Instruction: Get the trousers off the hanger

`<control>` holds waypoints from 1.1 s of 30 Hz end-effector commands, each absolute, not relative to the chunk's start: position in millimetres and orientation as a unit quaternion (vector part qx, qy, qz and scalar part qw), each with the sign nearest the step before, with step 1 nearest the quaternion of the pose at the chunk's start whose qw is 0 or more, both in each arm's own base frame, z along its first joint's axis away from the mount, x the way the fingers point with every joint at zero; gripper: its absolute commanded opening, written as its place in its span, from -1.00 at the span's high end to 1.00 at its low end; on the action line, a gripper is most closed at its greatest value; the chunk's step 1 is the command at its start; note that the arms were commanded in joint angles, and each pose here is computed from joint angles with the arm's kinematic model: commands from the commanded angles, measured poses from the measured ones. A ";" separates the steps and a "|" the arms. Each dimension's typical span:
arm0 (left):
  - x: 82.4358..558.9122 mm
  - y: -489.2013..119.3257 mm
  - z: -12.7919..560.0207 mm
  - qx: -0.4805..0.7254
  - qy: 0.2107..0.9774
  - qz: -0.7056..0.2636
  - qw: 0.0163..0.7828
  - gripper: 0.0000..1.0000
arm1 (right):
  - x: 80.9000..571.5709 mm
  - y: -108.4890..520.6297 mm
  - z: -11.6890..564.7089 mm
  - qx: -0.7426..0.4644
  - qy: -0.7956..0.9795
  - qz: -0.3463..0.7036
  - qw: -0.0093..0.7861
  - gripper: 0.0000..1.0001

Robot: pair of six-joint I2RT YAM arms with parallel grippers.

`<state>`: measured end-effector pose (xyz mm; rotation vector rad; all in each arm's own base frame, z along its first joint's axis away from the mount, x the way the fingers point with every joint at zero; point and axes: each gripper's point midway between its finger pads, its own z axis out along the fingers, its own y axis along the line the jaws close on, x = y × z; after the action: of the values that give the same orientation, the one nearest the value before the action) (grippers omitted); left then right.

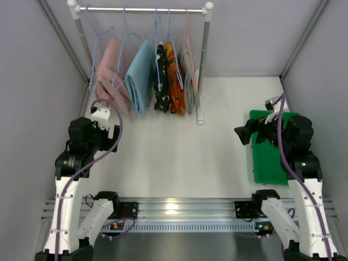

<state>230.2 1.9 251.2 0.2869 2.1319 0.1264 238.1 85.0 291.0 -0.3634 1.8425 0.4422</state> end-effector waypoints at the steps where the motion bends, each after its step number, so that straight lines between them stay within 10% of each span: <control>1: 230.6 7.8 253.0 0.115 0.869 0.067 0.476 -0.98 | 236.3 92.2 310.6 -0.138 0.775 0.221 0.576 -0.99; 14: 231.8 -16.8 278.2 0.157 0.857 0.009 0.491 -0.98 | 282.4 145.8 371.7 -0.096 0.745 0.429 0.501 -0.96; 33: 245.5 -27.8 284.6 0.176 0.861 -0.017 0.477 -0.98 | 423.0 241.8 452.0 -0.063 0.654 0.630 0.415 -0.29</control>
<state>241.4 -26.3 265.8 0.4297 2.1539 -0.0382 418.7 227.7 408.9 -0.0826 1.7839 1.5375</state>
